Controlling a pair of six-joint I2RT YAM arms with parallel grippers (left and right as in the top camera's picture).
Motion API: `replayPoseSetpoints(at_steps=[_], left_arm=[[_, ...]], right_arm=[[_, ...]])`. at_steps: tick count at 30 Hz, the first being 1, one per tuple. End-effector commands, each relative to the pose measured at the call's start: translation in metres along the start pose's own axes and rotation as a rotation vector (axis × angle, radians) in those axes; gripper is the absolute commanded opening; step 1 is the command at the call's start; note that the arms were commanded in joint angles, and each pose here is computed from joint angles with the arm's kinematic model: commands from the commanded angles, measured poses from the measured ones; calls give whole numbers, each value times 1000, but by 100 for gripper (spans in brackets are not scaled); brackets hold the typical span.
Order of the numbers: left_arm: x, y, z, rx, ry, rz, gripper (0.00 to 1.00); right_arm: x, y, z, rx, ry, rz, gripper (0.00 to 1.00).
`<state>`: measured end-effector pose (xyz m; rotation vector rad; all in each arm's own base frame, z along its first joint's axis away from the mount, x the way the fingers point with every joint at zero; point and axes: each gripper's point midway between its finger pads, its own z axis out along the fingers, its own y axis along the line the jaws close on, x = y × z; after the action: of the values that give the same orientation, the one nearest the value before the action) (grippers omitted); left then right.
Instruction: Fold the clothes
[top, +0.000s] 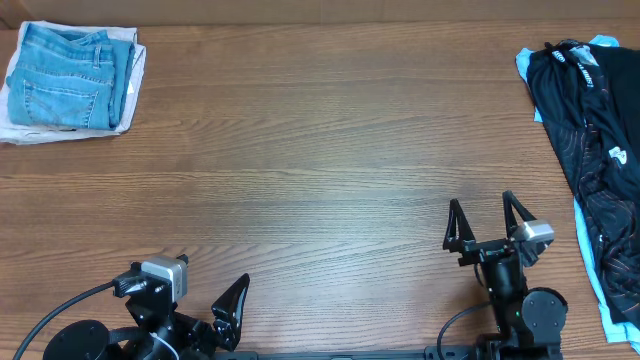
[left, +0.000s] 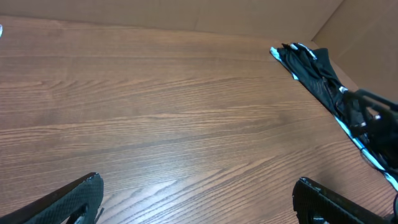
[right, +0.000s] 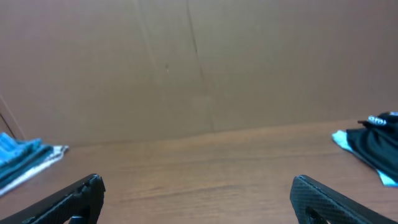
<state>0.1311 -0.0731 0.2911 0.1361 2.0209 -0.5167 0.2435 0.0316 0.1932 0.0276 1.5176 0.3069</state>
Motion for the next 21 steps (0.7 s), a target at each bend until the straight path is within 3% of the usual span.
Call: replayPoseSetpoints(at_steps=[1, 21], left_arm=[[1, -1, 1, 8, 4, 18, 100], [1, -1, 1, 8, 4, 18, 100]], right_arm=[[19, -8, -1, 36, 65, -17, 100], [20, -11, -1, 53, 69, -16, 100]])
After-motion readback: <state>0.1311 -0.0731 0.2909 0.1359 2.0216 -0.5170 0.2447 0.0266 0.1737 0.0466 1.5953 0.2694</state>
